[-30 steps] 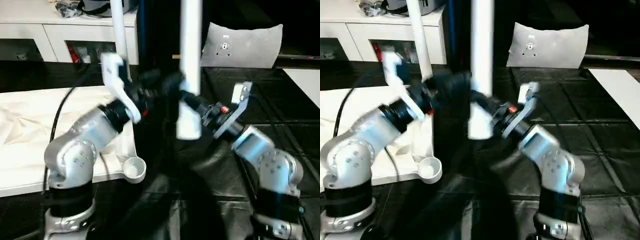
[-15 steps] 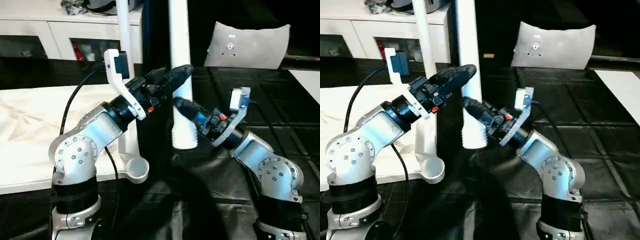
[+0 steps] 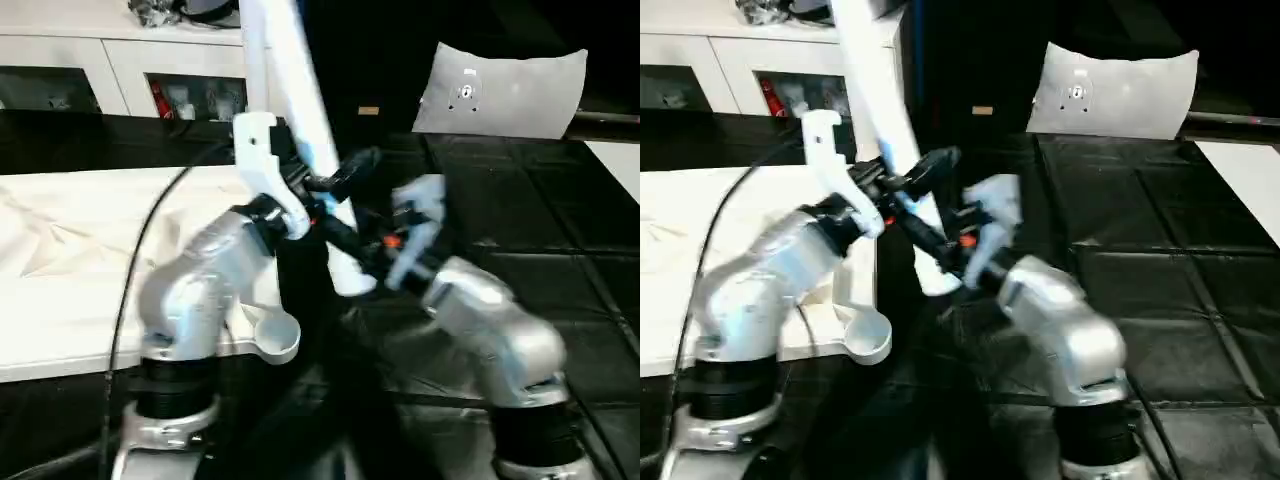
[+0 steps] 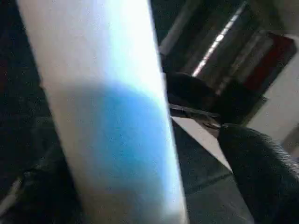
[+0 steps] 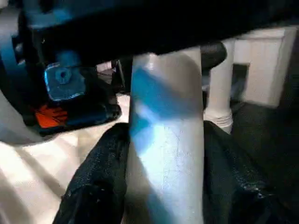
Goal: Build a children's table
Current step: Pick table leg
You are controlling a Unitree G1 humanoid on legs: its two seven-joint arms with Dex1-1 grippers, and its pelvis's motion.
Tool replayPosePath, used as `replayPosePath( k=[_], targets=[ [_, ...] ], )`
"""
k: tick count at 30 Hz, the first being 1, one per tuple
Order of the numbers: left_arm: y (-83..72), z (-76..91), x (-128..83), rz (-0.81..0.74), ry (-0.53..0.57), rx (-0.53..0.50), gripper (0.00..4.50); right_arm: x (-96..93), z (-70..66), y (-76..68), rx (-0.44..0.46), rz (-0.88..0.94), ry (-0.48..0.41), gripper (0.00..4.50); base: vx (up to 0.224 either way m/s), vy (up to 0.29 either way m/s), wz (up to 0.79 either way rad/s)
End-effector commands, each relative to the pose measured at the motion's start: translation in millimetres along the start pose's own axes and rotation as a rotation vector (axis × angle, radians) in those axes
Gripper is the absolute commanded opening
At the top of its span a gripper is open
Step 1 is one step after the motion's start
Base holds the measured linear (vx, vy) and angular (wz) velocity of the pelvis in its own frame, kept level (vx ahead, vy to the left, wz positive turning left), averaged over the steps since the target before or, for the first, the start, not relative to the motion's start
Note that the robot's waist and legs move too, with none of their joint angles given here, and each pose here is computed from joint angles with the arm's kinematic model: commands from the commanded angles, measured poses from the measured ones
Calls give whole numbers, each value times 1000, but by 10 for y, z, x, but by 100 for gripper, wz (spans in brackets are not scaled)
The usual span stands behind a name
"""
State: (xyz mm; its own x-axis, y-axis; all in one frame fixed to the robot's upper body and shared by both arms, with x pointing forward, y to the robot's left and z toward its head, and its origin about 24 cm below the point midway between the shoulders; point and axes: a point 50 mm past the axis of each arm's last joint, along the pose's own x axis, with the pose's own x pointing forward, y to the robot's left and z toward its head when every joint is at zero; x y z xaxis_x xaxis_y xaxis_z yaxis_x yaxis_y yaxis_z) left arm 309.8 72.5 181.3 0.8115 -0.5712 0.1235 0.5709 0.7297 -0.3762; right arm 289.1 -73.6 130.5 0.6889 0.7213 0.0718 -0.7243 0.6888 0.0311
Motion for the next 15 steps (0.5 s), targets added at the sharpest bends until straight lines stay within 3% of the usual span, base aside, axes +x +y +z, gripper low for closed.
replayPosePath(
  k=[1,15],
  targets=[
    [-50,8,52,46,-37,8,400,2,-87,-2,-79,-60,16,189,0,0,0],
    [-130,-110,68,77,-52,15,281,39,-155,-19,-150,-129,-23,188,0,0,0]
  ],
)
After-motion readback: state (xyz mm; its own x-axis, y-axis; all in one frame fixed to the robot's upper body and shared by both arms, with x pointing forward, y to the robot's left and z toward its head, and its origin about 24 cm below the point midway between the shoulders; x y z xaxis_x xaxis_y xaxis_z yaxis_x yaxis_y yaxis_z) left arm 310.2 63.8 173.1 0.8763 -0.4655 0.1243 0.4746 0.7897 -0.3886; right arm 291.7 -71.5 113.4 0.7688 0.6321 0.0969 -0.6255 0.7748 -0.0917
